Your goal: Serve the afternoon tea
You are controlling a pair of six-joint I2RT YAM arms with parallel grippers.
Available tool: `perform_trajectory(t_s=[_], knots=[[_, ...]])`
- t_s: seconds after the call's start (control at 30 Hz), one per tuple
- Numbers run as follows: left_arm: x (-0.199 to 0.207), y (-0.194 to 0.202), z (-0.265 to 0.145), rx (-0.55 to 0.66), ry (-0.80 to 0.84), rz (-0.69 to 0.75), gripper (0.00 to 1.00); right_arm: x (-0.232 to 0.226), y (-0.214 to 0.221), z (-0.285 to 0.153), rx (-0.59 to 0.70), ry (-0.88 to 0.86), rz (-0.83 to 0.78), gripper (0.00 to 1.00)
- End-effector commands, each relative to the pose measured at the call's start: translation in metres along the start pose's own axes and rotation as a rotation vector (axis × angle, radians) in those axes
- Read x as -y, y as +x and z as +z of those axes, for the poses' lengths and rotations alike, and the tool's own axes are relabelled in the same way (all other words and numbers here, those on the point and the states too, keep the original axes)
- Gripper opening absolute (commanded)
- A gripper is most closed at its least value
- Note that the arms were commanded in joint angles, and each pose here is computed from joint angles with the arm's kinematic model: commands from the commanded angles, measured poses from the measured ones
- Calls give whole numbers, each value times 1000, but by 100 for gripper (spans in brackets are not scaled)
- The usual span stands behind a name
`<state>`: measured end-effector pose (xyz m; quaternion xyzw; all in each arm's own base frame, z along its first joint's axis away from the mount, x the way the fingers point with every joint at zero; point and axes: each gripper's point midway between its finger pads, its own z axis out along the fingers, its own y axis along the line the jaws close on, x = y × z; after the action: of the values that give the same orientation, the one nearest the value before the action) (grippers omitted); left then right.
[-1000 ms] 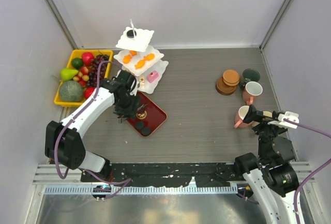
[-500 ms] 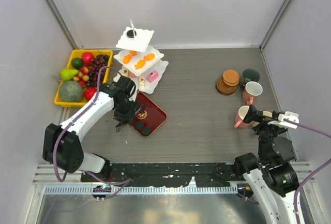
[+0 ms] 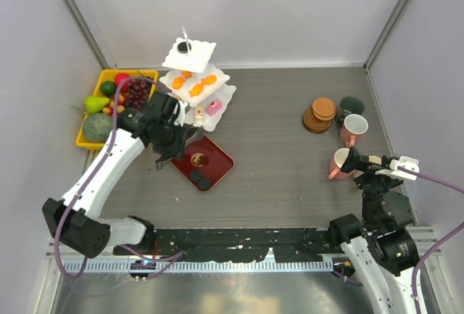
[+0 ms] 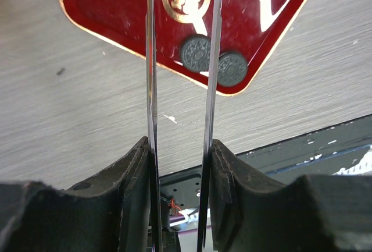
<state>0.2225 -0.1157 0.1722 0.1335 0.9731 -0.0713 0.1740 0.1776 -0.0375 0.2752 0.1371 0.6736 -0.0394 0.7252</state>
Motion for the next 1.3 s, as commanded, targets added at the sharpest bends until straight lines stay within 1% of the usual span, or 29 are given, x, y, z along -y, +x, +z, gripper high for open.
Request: perform_trajectory(t_s=[0.0,0.13,0.17,0.33,0.4,0.5,0.67,0.83,1.03,1.27], knots=[[1,-29,-56,165,-3,38,38,0,-9,1,36,6,20,96],[6,-52,-94,259,10,62,38,0,-10,0,39,4,21,95],[2,-61,-105,295,-18,62,39,0,-10,0,39,4,21,95],[8,-106,-147,426,-13,74,39,1,-10,0,40,5,22,95],[11,-125,-159,475,-11,73,39,1,-10,0,39,7,21,95],[16,-156,-165,540,-5,69,39,0,-10,0,40,5,22,95],[13,-203,-151,599,-48,59,39,0,-9,1,36,6,20,95],[6,-237,-143,670,-109,69,39,0,-8,1,33,6,17,95],[-1,-260,-124,689,-167,92,39,0,-7,2,26,7,13,96],[-6,-271,-100,660,-204,104,40,-1,-7,3,25,7,11,95]])
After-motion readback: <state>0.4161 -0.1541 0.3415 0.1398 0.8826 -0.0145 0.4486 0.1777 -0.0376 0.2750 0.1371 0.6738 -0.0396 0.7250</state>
